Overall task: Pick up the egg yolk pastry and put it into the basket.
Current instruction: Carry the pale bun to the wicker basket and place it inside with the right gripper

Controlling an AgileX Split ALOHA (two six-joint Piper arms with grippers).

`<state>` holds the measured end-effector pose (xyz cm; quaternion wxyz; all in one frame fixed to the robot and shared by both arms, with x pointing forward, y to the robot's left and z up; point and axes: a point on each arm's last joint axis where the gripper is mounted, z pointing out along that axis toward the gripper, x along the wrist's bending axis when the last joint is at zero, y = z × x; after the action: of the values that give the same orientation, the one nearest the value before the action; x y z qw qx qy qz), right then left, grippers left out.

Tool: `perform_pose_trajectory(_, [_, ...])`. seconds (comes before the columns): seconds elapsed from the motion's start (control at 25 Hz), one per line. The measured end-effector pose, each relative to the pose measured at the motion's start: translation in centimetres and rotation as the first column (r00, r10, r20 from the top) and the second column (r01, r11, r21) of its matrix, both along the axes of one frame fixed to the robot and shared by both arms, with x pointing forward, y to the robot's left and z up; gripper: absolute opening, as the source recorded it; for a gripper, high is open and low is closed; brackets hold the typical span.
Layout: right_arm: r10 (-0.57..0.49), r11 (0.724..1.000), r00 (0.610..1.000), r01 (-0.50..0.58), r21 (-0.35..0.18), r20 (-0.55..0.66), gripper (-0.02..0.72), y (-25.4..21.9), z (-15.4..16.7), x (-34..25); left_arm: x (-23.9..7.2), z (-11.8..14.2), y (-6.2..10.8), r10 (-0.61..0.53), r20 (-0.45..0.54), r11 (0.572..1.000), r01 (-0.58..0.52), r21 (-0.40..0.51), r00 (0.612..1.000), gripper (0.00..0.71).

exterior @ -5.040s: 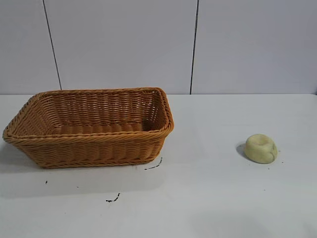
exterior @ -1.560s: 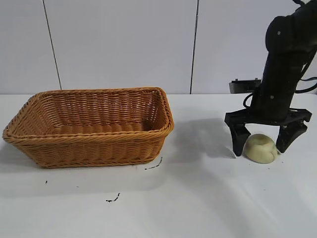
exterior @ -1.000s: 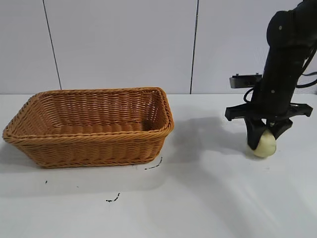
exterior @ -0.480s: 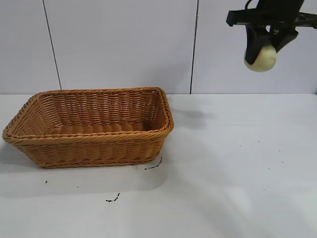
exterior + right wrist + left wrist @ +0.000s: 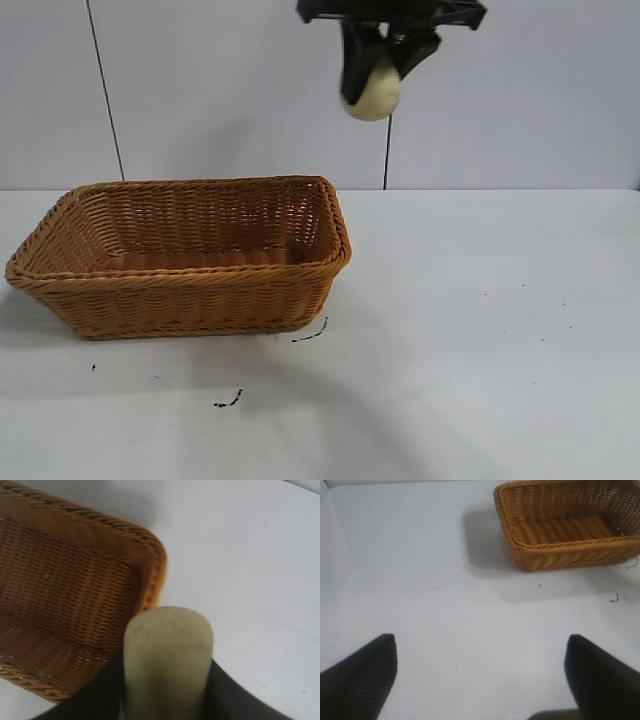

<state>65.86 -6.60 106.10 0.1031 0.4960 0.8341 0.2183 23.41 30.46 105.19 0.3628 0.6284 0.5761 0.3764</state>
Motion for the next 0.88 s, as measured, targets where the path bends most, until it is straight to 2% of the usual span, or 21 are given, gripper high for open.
perform_pose_trajectory(0.12, [0.065, 0.998, 0.998, -0.065, 0.023, 0.015, 0.243, 3.8, -2.0, -0.4, 0.0, 0.0, 0.0, 0.0, 0.0, 1.0, 0.0, 0.0, 1.0, 0.693])
perform_pose_trajectory(0.32, [0.141, 0.989, 0.99, -0.141, 0.031, 0.021, 0.241, 8.7, -7.3, -1.0, 0.0, 0.0, 0.0, 0.0, 0.0, 1.0, 0.0, 0.0, 1.0, 0.693])
perform_pose_trajectory(0.56, [0.162, 0.986, 0.987, -0.162, 0.034, 0.007, 0.241, 11.2, -13.1, -1.0, 0.0, 0.0, 0.0, 0.0, 0.0, 1.0, 0.0, 0.0, 1.0, 0.693])
perform_pose_trajectory(0.72, [0.164, 0.986, 0.987, -0.163, 0.028, -0.002, 0.249, 11.5, -14.8, -0.9, 0.0, 0.0, 0.0, 0.0, 0.0, 1.0, 0.0, 0.0, 1.0, 0.693])
perform_pose_trajectory(0.8, [0.163, 0.986, 0.987, -0.164, 0.031, 0.009, 0.278, 11.6, -14.8, -0.8, 0.0, 0.0, 0.0, 0.0, 0.0, 1.0, 0.0, 0.0, 1.0, 0.693])
perform_pose_trajectory(0.88, [0.163, 0.986, 0.986, -0.164, 0.036, 0.02, 0.379, 11.6, -14.6, -0.7, 0.0, 0.0, 0.0, 0.0, 0.0, 1.0, 0.0, 0.0, 1.0, 0.693])
